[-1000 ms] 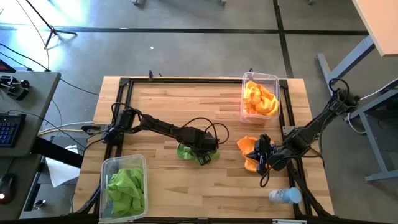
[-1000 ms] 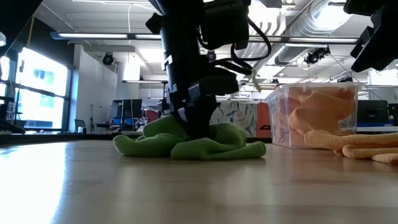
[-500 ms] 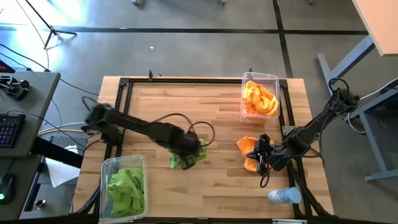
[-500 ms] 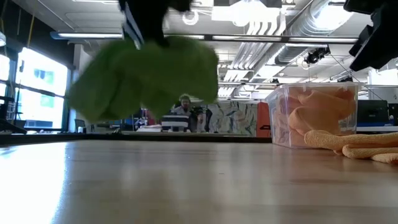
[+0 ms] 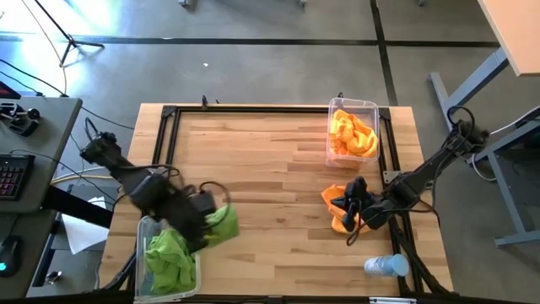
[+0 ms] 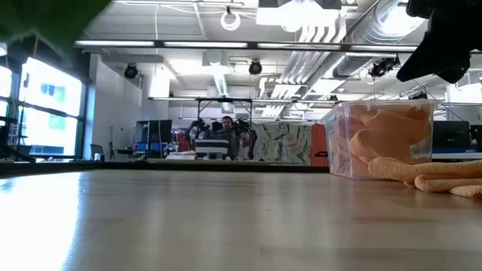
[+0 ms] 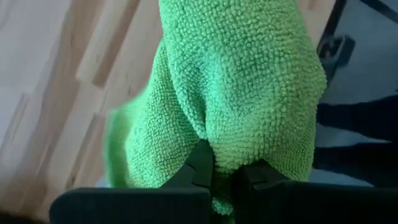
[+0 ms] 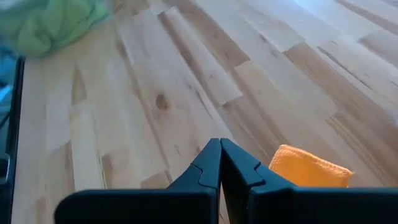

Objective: Sort microfiber towel by color & place in baskets
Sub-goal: Put the green microfiber towel into the bottom transparent bin

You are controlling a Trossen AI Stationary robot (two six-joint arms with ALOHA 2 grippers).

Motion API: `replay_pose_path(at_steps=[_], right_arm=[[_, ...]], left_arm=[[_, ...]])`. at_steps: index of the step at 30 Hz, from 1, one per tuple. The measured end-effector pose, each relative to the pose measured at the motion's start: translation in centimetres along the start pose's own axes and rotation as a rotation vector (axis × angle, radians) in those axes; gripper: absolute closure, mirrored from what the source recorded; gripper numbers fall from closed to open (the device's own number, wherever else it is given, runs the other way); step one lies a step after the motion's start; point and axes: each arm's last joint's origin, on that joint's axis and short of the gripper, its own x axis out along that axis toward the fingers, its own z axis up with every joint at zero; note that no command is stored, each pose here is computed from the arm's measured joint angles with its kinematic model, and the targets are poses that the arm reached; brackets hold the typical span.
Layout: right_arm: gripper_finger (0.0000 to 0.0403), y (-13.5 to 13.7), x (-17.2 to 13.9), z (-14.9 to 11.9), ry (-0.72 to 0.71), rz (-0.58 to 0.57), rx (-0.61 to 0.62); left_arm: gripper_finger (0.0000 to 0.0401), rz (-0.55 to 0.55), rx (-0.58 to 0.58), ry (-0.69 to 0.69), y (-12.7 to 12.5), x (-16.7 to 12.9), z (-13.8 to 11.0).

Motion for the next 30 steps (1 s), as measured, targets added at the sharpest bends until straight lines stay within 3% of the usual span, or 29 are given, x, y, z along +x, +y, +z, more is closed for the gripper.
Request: replay_pose_path(at_steps=[12, 17, 30], right_arm=[[0.0403, -0.6, 1.4, 2.5, -0.107, -0.011, 0.274], [0.0403, -0.7, 1.7, 3.5, -0.157, 0.007, 0.336], [0.0403, -0.7, 1.9, 4.1, -0.191, 0.023, 0.378]], left_arm=[[0.0400, 0.066, 0.147, 0.139, -1.6, -2.1, -8.9], [0.0400, 0.129, 0.214, 0.172, -1.9, 0.6, -11.6], [0.0400, 0.088, 0.294, 0.203, -0.4, 9.2, -16.0]])
